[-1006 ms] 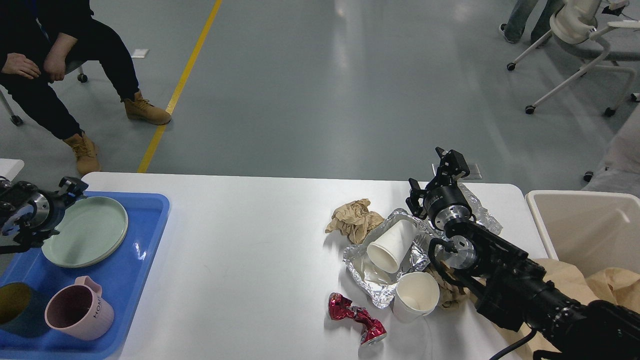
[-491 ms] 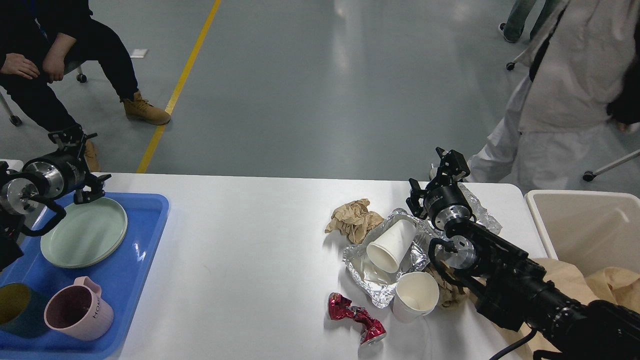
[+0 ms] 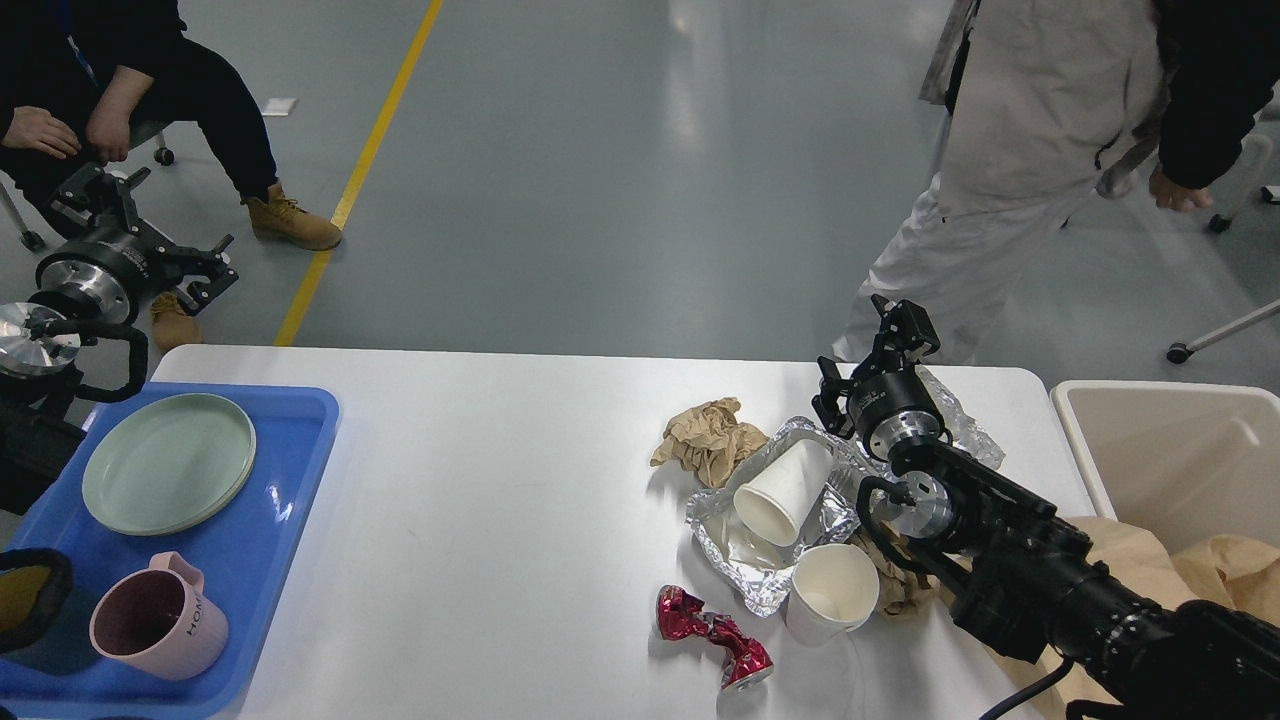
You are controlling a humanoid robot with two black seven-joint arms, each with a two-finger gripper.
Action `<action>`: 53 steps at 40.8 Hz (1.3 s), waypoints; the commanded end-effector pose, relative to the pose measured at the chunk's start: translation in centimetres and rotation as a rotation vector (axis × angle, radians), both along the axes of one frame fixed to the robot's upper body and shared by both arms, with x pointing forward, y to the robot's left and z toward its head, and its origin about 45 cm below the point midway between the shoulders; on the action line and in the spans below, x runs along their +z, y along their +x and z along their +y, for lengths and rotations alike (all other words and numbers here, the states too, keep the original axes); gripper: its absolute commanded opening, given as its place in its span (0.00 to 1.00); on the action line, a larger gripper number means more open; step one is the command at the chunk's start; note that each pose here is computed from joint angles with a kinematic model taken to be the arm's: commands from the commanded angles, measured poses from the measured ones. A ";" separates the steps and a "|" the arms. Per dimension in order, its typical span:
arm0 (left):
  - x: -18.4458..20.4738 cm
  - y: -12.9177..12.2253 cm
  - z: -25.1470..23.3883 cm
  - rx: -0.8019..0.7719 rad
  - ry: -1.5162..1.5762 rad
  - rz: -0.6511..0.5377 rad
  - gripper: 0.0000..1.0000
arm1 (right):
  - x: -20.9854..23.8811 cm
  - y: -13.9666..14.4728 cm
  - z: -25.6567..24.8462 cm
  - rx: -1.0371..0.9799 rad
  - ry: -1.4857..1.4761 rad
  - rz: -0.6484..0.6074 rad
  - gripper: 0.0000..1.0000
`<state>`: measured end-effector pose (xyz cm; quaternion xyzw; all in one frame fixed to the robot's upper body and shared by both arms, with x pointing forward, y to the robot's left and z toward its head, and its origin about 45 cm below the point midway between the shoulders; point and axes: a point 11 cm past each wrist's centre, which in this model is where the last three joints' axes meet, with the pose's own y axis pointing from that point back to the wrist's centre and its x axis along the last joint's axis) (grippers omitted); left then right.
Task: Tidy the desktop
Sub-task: 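Release the plate and raise the left gripper above the tray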
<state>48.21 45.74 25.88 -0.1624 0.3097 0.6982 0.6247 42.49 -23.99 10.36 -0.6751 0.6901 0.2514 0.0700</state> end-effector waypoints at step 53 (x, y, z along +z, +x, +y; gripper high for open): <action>-10.8 -2.6 -9.3 0.110 -0.100 -0.137 0.96 | 0.0 0.0 0.0 0.000 0.000 0.000 1.00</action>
